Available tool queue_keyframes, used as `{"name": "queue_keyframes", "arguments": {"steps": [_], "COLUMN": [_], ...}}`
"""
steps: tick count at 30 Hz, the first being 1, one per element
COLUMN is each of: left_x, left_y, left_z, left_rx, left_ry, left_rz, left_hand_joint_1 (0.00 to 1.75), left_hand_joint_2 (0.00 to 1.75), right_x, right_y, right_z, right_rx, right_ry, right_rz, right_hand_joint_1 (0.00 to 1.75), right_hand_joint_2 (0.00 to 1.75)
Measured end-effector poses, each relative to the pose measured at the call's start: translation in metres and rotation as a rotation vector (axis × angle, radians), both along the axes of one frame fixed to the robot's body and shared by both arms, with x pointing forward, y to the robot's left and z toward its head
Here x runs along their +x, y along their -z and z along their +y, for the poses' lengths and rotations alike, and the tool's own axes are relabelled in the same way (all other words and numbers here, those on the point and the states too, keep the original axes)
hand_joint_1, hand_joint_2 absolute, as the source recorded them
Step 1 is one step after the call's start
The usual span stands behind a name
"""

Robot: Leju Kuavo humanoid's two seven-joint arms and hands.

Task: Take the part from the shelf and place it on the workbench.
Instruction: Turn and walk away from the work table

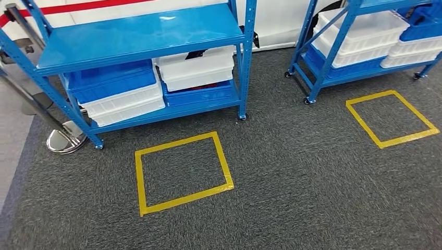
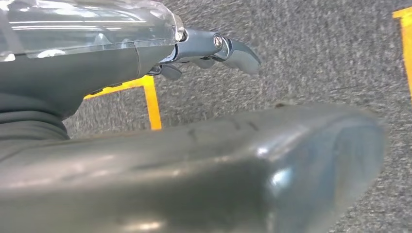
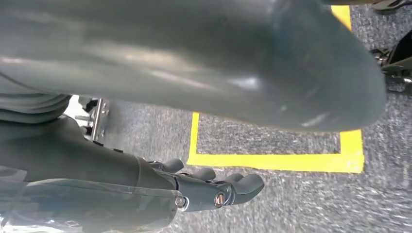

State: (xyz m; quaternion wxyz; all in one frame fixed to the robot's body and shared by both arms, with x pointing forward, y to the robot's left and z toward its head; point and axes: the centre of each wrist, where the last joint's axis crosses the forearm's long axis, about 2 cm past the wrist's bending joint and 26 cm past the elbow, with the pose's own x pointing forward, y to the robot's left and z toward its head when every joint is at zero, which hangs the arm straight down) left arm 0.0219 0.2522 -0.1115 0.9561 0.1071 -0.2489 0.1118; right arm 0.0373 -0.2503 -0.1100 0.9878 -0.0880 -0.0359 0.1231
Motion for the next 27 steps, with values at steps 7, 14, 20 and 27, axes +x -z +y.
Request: {"name": "queue_keyframes", "arguments": {"steps": [7, 14, 20, 27], "left_x": [0.001, 0.000, -0.001, 0.002], "left_y": [0.001, 0.001, 0.001, 0.001], "left_z": [0.009, 0.014, 0.018, 0.023], "left_rx": [0.009, 0.013, 0.026, 0.030], "left_ry": [0.046, 0.067, 0.067, 0.063], "left_rz": [-0.011, -0.045, -0.050, -0.022], "left_hand_joint_1": [0.00, 0.00, 0.00, 0.00], "left_hand_joint_2": [0.00, 0.00, 0.00, 0.00], "right_x": [0.004, -0.001, -0.008, -0.015], "right_y": [-0.001, -0.001, 0.000, 0.002], "right_z": [0.005, 0.003, 0.000, -0.014], "right_rx": [0.001, -0.076, -0.101, -0.062], "right_ry": [0.045, 0.151, 0.208, 0.272], "right_rz": [-0.004, -0.003, -0.040, -0.145], "right_hand_joint_1": [0.00, 0.00, 0.00, 0.00], "right_hand_joint_2": [0.00, 0.00, 0.00, 0.00]}}
